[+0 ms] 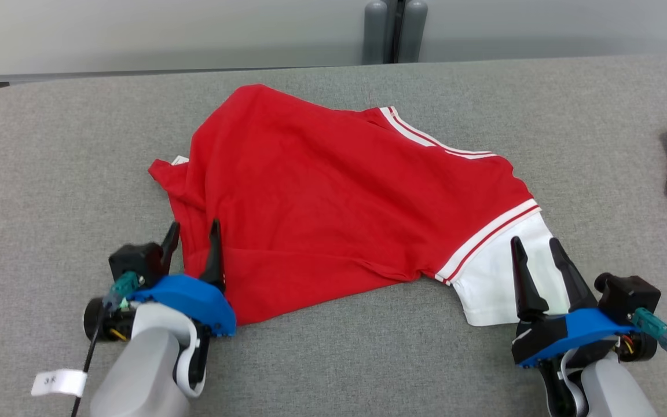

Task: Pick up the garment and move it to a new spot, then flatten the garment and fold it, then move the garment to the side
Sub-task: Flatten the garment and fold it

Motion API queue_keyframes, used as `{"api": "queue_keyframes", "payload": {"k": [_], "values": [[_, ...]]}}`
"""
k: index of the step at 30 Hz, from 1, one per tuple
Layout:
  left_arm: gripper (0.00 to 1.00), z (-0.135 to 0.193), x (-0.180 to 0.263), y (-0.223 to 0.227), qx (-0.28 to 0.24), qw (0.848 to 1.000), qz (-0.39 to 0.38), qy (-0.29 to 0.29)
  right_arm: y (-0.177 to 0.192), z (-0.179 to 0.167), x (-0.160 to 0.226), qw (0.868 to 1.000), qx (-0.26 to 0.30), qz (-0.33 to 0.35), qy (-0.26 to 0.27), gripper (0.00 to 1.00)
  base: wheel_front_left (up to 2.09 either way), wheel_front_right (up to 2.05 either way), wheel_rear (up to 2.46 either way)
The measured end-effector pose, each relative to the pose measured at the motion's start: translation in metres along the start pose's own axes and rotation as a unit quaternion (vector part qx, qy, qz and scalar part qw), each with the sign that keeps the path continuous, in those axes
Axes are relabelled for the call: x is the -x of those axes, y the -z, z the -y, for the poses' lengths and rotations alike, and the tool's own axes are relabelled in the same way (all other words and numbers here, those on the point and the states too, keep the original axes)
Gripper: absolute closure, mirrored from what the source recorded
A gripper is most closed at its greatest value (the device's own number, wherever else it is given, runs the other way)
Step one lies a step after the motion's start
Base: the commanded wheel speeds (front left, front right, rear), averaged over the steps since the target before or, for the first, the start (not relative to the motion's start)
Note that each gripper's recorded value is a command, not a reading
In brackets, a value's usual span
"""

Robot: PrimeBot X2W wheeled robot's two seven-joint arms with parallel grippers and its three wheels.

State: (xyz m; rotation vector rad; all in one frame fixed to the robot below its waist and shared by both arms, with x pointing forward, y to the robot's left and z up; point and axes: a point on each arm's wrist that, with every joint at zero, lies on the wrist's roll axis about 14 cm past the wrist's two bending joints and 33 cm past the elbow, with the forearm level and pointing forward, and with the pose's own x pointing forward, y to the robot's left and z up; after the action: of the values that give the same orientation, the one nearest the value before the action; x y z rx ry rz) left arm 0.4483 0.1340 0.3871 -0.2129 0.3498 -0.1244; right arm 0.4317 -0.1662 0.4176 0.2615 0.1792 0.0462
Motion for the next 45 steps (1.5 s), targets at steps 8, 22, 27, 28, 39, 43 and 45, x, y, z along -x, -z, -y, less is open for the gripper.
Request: {"api": "queue_keyframes", "payload": {"k": [8, 22, 27, 28, 39, 43, 45], "values": [[0.00, -0.002, 0.020, 0.018, 0.017, 1.000, -0.016, -0.013, -0.001, 0.001, 0.009, 1.000, 0.001, 0.001, 0.002, 0.00, 0.00, 0.00, 0.00], [0.00, 0.004, 0.034, 0.034, 0.043, 0.999, -0.030, -0.012, -0.004, -0.003, 0.012, 1.000, 0.002, 0.004, -0.002, 0.00, 0.00, 0.00, 0.00], [0.53, 0.006, 0.036, 0.032, 0.041, 0.999, -0.025, -0.003, -0.003, -0.004, 0.013, 1.000, 0.002, 0.003, -0.004, 0.00, 0.00, 0.00, 0.00], [0.62, 0.007, 0.037, 0.034, 0.039, 0.999, -0.028, 0.000, -0.003, -0.004, 0.013, 1.000, 0.002, 0.003, -0.004, 0.00, 0.00, 0.00, 0.00], [1.00, 0.024, 0.041, -0.005, 0.031, 0.998, 0.038, 0.038, -0.005, -0.008, 0.018, 1.000, 0.005, 0.004, -0.009, 0.00, 0.00, 0.00, 0.00], [1.00, 0.030, 0.052, -0.023, 0.024, 0.996, 0.069, 0.050, -0.008, -0.012, 0.025, 1.000, 0.005, 0.007, -0.013, 0.00, 0.00, 0.00, 0.00], [1.00, 0.032, 0.059, -0.029, 0.022, 0.995, 0.082, 0.055, -0.009, -0.013, 0.028, 1.000, 0.006, 0.010, -0.015, 0.00, 0.00, 0.00, 0.00]]}}
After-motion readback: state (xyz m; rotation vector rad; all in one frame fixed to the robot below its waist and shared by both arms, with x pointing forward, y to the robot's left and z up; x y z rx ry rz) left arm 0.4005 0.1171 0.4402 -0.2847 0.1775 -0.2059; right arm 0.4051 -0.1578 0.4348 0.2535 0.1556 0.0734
